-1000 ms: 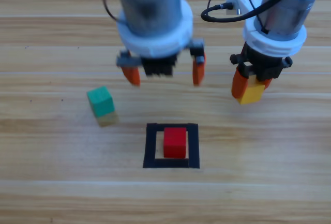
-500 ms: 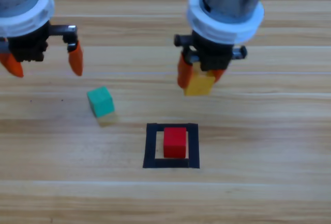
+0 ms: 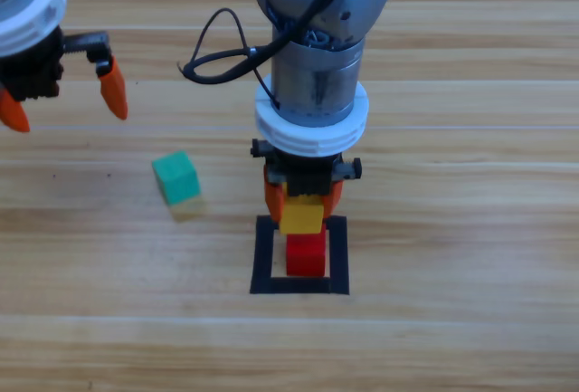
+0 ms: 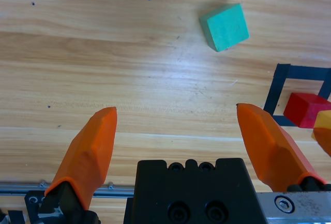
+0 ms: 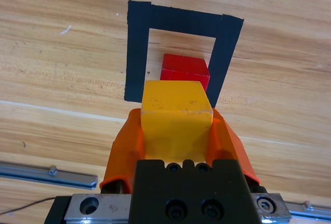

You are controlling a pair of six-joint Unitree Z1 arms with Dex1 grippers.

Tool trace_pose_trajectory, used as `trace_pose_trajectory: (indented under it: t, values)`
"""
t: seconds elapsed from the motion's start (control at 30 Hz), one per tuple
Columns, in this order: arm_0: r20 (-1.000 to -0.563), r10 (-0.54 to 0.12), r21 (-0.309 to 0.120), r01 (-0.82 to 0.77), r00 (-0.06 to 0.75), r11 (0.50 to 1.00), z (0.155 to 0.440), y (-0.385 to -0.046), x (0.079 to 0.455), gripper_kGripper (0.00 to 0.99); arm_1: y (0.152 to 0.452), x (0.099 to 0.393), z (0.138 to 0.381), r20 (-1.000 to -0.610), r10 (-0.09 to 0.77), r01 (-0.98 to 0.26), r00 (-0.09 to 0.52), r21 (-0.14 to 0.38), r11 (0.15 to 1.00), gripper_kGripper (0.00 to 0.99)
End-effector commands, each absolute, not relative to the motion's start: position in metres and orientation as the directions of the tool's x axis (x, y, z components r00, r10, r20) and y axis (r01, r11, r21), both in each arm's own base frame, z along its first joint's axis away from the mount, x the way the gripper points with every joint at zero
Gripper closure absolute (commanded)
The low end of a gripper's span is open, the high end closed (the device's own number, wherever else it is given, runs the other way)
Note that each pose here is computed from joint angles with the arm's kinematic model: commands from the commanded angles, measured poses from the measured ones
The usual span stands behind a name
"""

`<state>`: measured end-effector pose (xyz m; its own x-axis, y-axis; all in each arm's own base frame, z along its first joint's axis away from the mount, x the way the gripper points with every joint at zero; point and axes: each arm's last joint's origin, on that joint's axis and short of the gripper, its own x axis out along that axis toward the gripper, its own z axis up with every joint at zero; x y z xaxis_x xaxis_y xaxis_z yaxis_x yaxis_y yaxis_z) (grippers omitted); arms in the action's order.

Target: Stack the blocks in the rectangular block: red at the bottom, yellow in the middle, green on top

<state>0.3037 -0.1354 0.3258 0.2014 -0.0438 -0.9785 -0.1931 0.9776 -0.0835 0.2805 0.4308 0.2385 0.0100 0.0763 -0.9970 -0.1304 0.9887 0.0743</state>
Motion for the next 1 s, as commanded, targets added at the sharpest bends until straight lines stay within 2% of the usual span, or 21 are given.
trace_pose_trajectory:
  t: [0.03,0.2,0.57,1.0]
  values:
    - [-0.987,-0.037,-0.069,-0.208,0.154,0.976,0.302,-0.13,0.311,0.0,0.44,0.275,0.214,-1.0,0.019,-0.101,-0.001,0.019,0.995,0.99]
    - [-0.988,-0.044,-0.075,-0.209,0.151,0.975,0.296,-0.13,0.308,0.0,0.44,0.273,0.214,-1.0,0.009,-0.063,0.004,0.008,0.998,0.99]
    - [-0.988,-0.046,-0.079,-0.223,0.146,0.972,0.291,-0.131,0.305,0.0,0.438,0.26,0.217,-1.0,-0.019,-0.089,-0.013,-0.018,0.996,0.99]
    - [-0.986,-0.054,-0.09,-0.236,0.155,0.968,0.288,-0.142,0.299,0.0,0.437,0.261,0.215,-0.999,-0.032,-0.098,-0.003,-0.032,0.995,0.99]
